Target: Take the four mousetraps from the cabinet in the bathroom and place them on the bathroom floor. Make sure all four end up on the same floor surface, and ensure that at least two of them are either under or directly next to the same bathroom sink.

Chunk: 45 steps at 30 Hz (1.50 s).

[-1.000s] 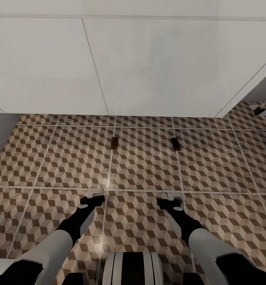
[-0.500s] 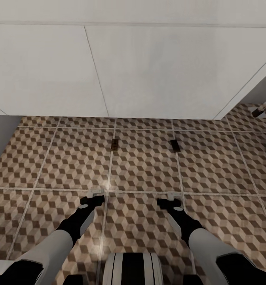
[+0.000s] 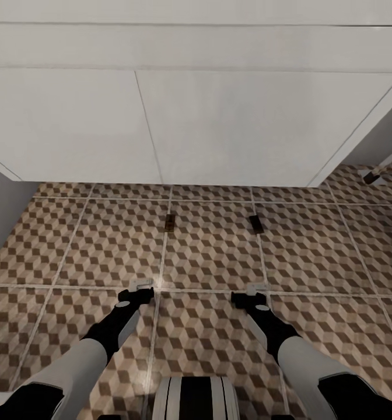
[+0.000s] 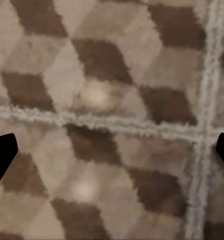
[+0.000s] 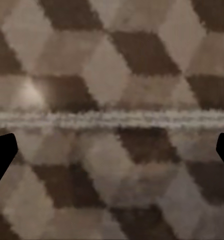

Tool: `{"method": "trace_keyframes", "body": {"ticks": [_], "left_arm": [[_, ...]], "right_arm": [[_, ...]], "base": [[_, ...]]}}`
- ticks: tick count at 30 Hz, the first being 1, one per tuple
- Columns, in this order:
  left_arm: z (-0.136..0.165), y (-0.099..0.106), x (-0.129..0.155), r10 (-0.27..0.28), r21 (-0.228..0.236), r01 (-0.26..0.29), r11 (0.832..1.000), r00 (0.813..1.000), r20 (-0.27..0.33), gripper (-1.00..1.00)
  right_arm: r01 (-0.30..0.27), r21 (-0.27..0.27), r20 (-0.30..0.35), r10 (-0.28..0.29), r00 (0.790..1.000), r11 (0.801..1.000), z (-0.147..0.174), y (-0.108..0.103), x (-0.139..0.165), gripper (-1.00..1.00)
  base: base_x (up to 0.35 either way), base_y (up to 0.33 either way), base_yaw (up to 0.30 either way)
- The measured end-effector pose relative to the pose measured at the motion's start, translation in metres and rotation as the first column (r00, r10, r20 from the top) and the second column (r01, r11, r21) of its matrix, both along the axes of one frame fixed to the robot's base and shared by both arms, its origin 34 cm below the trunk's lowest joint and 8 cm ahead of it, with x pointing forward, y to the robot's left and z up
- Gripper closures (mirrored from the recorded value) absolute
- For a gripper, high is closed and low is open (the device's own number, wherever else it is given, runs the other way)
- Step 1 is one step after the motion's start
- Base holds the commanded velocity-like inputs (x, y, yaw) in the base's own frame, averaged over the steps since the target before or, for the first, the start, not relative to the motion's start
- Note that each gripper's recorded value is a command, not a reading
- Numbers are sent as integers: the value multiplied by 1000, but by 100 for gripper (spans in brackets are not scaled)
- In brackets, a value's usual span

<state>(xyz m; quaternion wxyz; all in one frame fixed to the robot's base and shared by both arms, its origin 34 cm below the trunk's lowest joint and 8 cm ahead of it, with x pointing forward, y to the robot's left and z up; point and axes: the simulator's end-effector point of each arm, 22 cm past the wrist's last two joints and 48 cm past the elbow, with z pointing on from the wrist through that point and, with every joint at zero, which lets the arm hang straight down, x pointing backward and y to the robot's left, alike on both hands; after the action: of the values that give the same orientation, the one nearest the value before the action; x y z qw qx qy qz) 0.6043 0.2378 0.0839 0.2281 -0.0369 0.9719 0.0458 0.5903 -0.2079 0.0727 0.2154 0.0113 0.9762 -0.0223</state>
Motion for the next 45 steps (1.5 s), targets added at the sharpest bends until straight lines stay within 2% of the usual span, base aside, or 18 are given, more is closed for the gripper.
{"method": "trace_keyframes", "body": {"ticks": [19, 45], "left_arm": [[44, 0, 30, 1, -1, -1, 1000, 997, 78, -100], [107, 0, 66, 2, -3, -1, 1000, 983, 183, -100]], "right_arm": [[-16, -5, 83, 16, 996, 1000, 44, 3, 32, -100], [-5, -10, 189, 7, 982, 1000, 106, 2, 69, -100]], "base": [[0, 0, 0], [0, 0, 0]]}}
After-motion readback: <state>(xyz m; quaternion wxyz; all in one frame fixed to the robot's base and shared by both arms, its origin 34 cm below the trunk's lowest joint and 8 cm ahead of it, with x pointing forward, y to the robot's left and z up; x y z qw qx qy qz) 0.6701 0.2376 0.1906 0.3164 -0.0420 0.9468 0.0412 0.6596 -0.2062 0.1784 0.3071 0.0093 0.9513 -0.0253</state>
